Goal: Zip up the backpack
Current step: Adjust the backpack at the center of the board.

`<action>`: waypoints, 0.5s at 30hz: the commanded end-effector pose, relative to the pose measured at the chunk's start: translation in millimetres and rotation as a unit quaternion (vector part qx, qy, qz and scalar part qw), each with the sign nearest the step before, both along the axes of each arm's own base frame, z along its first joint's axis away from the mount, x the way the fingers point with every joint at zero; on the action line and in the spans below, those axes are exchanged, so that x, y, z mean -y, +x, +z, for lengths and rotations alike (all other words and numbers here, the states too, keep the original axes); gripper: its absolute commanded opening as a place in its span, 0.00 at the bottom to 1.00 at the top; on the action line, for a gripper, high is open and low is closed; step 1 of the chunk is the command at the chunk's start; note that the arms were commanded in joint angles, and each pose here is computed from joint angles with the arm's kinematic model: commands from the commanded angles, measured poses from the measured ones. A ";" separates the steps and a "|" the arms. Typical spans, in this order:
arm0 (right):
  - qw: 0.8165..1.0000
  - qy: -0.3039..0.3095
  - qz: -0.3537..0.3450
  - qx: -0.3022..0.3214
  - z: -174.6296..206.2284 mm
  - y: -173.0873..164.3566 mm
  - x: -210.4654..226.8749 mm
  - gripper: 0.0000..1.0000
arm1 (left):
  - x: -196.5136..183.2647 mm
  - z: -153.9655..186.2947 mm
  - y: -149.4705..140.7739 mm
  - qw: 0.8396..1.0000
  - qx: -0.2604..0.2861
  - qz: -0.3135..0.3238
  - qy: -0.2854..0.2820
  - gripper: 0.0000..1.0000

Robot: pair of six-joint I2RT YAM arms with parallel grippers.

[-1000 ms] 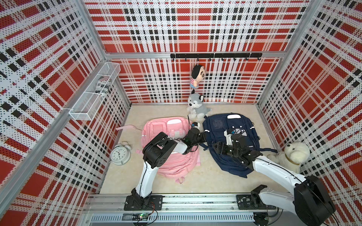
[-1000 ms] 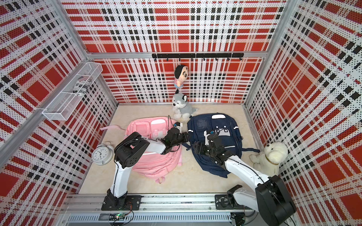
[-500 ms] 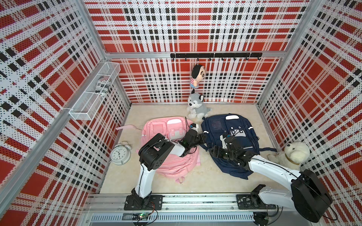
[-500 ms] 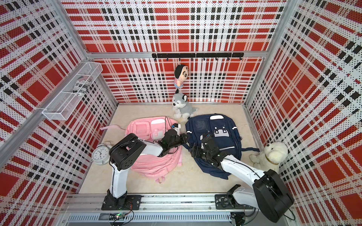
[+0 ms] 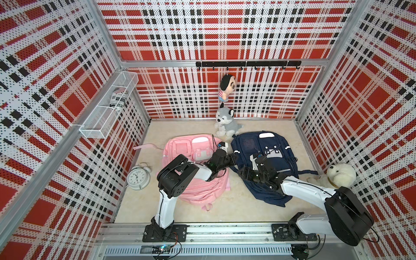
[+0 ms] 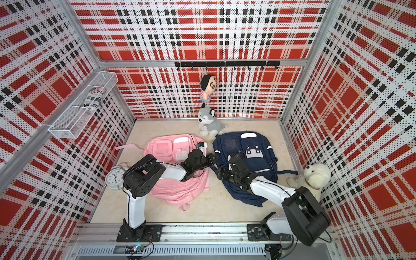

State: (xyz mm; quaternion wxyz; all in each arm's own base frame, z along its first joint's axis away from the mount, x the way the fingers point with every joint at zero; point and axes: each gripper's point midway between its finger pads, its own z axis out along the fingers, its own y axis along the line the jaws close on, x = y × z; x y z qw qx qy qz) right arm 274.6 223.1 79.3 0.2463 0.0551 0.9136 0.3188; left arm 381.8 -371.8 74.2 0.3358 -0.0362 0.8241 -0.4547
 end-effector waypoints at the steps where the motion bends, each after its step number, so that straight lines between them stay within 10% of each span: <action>1: 1.000 -0.006 -0.008 0.004 -2.2 4.6 -0.3 0.67 | 11.8 51.5 -6.0 0.997 0.050 -0.022 -0.054 0.00; 15: 0.997 -0.056 -0.021 0.048 -12.4 25.7 9.6 0.62 | 6.2 51.5 -12.2 0.997 0.046 -0.024 -0.058 0.00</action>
